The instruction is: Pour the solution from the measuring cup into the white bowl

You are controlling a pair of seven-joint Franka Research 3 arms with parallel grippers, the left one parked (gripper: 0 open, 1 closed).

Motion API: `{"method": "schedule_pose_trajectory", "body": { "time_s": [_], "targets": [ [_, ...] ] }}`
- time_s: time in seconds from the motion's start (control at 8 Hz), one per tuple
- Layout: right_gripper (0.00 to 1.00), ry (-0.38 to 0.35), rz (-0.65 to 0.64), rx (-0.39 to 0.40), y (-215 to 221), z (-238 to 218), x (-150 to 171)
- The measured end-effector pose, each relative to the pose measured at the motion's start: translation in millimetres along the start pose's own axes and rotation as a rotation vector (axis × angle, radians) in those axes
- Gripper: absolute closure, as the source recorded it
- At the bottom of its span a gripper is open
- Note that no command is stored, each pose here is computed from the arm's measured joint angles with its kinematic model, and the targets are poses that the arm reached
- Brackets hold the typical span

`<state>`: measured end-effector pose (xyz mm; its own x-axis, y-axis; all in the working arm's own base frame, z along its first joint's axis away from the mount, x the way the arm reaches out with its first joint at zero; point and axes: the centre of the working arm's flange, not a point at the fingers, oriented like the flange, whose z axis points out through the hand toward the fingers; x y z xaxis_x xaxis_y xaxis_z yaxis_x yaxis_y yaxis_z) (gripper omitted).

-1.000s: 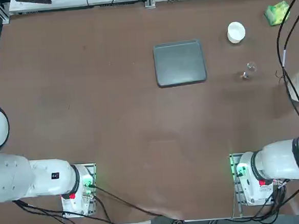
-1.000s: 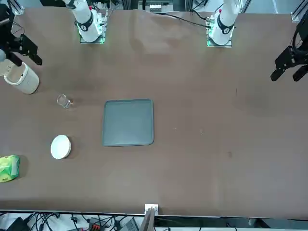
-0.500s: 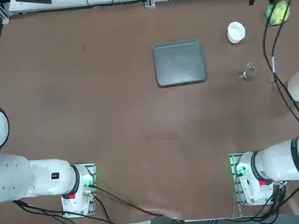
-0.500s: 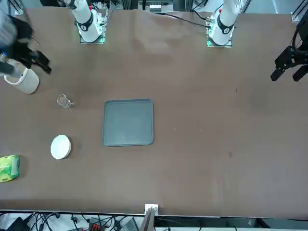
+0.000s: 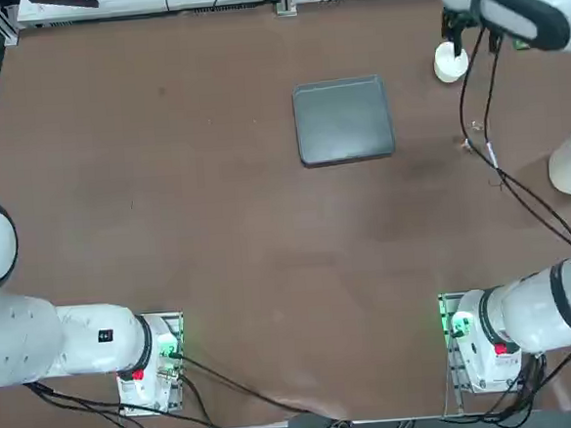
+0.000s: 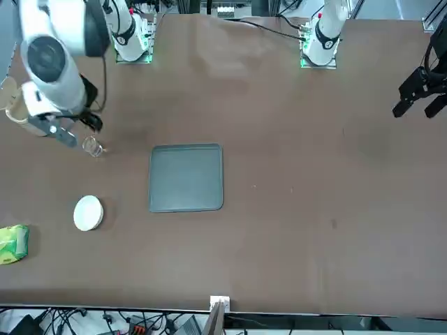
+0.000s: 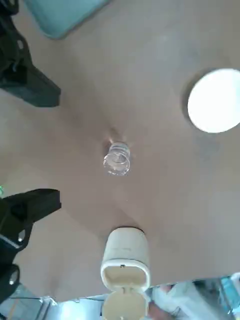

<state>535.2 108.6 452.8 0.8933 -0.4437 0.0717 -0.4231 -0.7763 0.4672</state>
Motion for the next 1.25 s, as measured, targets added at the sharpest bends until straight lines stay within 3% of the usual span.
{"method": "schedule_pose_trajectory", "body": {
  "time_s": [0.25, 0.5, 0.62, 0.88, 1.25],
  "targets": [
    [0.0, 0.057, 0.169, -0.112, -33.4, 61.3, -21.6],
    [0.01, 0.178, 0.354, -0.256, -82.4, 135.1, -37.7],
    [0.02, 0.234, 0.456, -0.287, -103.5, 171.3, -40.7],
    [0.03, 0.314, 0.666, -0.297, -124.0, 217.3, -39.5],
    [0.04, 0.384, 0.985, -0.291, -128.6, 244.5, -28.2]
  ]
}}
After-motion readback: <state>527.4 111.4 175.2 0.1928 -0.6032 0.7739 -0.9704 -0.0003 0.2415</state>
